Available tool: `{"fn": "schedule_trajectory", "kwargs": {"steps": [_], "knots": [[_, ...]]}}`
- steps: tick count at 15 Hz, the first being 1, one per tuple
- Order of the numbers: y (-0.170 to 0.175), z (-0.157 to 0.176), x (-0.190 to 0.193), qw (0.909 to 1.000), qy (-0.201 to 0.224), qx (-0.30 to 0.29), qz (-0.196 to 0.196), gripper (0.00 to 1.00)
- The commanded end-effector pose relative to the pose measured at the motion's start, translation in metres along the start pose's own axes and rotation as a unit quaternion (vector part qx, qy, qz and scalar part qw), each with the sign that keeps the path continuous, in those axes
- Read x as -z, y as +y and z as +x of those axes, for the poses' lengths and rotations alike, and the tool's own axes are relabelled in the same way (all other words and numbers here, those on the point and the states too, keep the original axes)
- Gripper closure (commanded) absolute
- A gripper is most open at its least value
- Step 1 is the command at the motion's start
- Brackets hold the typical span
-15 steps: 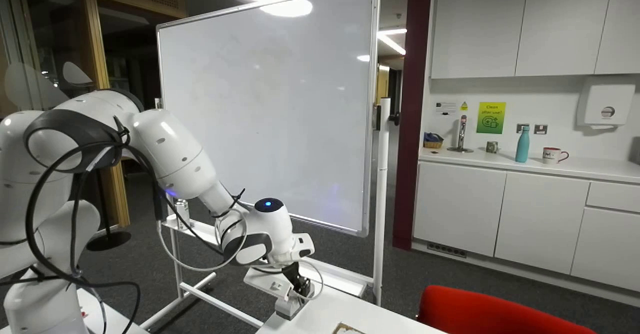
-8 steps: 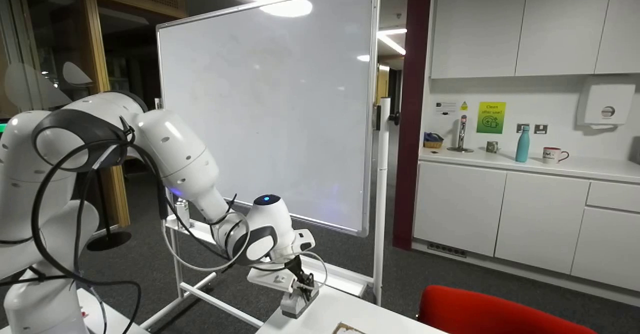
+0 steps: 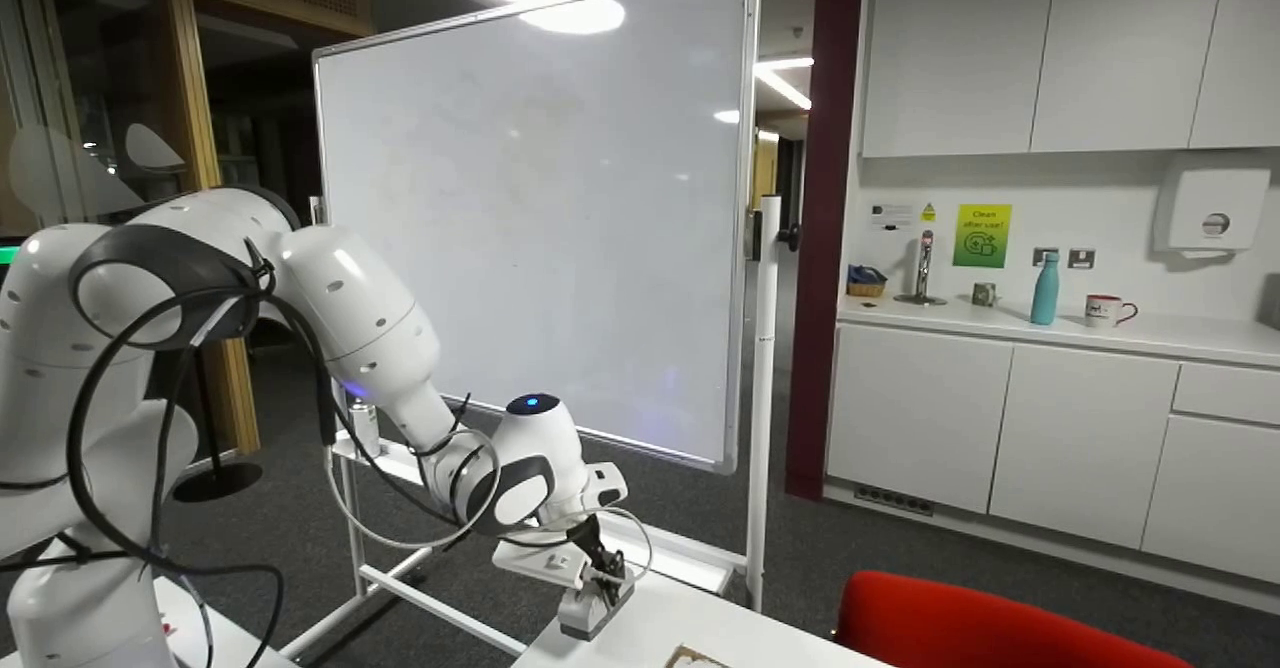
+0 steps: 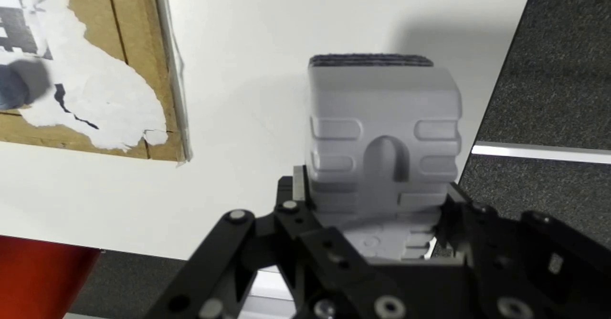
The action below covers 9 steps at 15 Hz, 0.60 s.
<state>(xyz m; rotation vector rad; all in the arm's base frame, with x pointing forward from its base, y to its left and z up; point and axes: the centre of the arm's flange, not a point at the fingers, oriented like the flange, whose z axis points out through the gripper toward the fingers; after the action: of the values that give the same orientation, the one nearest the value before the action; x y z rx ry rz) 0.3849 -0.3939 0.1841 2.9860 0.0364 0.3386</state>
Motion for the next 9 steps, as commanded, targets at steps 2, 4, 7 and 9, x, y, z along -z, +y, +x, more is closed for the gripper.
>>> {"fn": "schedule_trajectory", "kwargs": {"steps": [2,4,7,9], "knots": [[-0.001,0.002,-0.011,1.0,0.009,0.001,0.0,0.65],[-0.004,0.002,-0.015,0.9999,0.009,0.002,0.005,0.65],[-0.005,0.001,-0.019,0.9999,0.006,0.003,0.015,0.65],[-0.004,-0.001,-0.02,0.9998,0.005,0.003,0.017,0.14]]}}
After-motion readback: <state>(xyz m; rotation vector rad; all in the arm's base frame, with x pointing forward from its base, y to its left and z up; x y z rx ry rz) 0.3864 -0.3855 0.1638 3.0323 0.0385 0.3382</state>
